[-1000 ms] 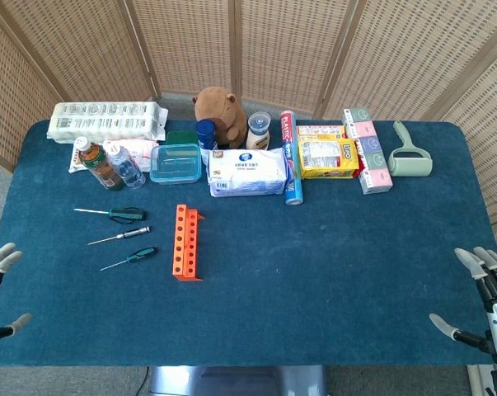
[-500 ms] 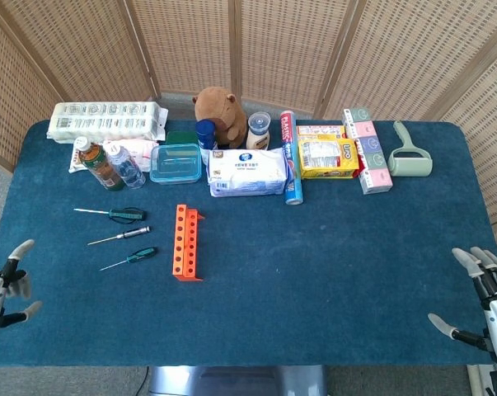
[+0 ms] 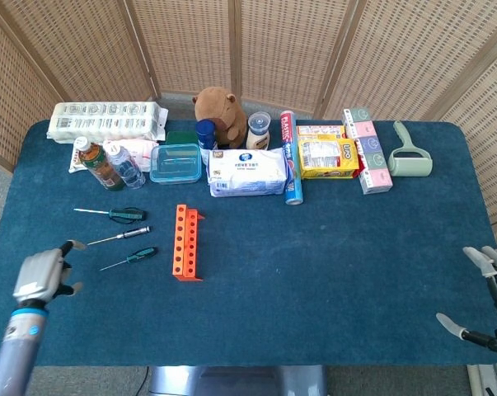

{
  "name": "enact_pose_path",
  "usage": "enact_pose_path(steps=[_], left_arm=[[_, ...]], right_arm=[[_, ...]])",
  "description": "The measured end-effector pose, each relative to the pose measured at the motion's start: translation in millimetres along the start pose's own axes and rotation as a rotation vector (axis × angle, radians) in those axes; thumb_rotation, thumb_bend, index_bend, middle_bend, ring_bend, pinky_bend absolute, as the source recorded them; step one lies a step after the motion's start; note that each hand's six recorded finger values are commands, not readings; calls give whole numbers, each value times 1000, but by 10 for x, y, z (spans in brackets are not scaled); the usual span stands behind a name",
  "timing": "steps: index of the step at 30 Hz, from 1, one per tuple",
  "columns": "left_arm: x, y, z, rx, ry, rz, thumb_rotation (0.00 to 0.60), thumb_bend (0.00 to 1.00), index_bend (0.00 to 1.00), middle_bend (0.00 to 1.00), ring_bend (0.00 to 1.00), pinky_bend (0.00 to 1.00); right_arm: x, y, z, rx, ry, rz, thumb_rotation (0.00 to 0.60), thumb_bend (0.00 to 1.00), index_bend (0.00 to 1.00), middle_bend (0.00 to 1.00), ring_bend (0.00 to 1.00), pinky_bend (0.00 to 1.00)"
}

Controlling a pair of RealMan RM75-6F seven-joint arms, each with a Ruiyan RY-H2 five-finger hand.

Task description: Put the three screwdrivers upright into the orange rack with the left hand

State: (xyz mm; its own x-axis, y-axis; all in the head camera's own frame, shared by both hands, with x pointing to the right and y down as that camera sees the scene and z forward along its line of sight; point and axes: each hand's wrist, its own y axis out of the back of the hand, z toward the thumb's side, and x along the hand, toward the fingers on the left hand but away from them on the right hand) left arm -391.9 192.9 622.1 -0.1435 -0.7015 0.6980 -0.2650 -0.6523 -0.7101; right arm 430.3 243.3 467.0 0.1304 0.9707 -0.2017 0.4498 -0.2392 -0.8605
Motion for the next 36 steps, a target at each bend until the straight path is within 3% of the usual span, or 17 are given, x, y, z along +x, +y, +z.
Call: enact_pose_path(steps=[6,16,36], left_arm=[[302,-380,589,-15,-13,-93,600,276,365,974,977,950],[637,-681,1110,-29,8,-99,600,277,364,974,976,951],[697,-751,1087,-8,72,-95,600,309,365,974,976,950]], right_arm=[[-3,36,-26,-15,-4,-6,600,32,71,141,87,23],[-6,34,-56,-27,-10,3,600,31,71,141,87,23],[8,9,-63,-20,-17,12,600,31,71,141,87,23]])
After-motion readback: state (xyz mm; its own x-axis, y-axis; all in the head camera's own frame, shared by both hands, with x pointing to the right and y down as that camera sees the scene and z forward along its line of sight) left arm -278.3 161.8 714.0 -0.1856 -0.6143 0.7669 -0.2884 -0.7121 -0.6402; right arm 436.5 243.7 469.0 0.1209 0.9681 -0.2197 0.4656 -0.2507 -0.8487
